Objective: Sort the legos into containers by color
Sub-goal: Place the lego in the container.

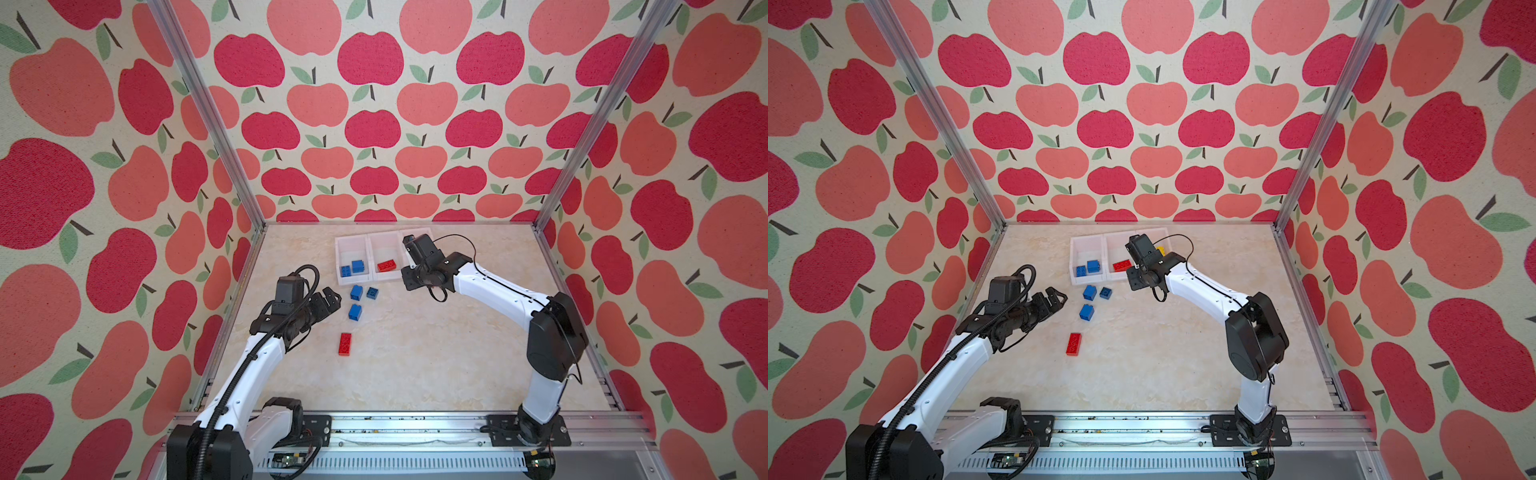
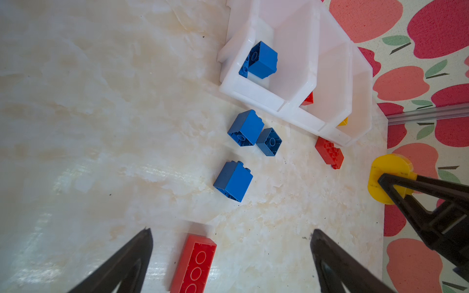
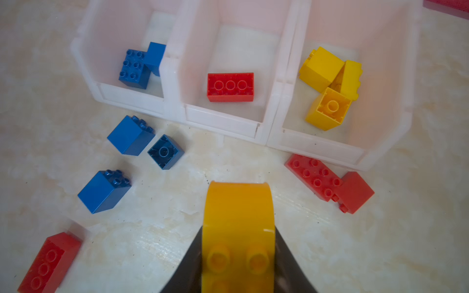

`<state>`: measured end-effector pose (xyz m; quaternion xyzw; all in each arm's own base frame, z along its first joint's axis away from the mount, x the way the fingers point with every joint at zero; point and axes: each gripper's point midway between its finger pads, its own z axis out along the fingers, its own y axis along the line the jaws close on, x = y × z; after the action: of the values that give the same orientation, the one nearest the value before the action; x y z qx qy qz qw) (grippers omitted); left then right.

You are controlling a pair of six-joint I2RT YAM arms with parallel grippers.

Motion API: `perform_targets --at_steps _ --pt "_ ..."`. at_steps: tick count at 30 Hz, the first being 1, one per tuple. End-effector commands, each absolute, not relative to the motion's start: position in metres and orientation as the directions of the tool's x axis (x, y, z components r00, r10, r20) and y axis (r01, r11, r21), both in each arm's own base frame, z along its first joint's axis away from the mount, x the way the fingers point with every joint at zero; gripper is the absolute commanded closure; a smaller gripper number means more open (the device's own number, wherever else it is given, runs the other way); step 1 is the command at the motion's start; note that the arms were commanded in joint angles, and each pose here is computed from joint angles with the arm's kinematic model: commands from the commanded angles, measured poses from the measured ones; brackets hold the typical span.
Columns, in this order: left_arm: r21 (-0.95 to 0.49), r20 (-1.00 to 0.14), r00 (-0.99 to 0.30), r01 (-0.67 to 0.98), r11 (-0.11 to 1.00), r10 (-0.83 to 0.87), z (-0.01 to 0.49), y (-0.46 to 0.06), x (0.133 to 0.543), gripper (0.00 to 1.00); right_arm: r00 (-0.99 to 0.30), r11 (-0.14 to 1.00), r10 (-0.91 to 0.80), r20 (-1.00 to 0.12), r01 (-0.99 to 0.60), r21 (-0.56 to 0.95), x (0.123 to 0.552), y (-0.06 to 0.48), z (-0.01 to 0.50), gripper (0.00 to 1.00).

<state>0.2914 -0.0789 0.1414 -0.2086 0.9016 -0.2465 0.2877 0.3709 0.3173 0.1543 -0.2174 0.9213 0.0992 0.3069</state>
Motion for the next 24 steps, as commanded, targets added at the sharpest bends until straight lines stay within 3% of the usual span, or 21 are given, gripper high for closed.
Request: perform_targets --at_steps 1,12,24 --pt "-0.577 -0.427 -0.736 -0.226 0.785 -0.526 0.150 -0.081 0.299 0.01 -0.697 0.902 -0.316 -0.644 -0.431 0.024 0.398 0.297 0.165 0.70" --pt "-0.570 -0.423 -0.743 -0.226 0.790 -0.518 0.148 -0.084 0.304 0.01 -0.705 0.925 -0.242 -0.667 -0.376 0.063 0.477 0.285 0.155 0.70" --pt "-0.568 -0.427 -0.742 -0.225 0.792 -0.517 0.149 -0.083 0.305 0.01 -0.732 0.918 -0.229 -0.641 -0.381 0.107 0.510 0.310 0.122 0.70"
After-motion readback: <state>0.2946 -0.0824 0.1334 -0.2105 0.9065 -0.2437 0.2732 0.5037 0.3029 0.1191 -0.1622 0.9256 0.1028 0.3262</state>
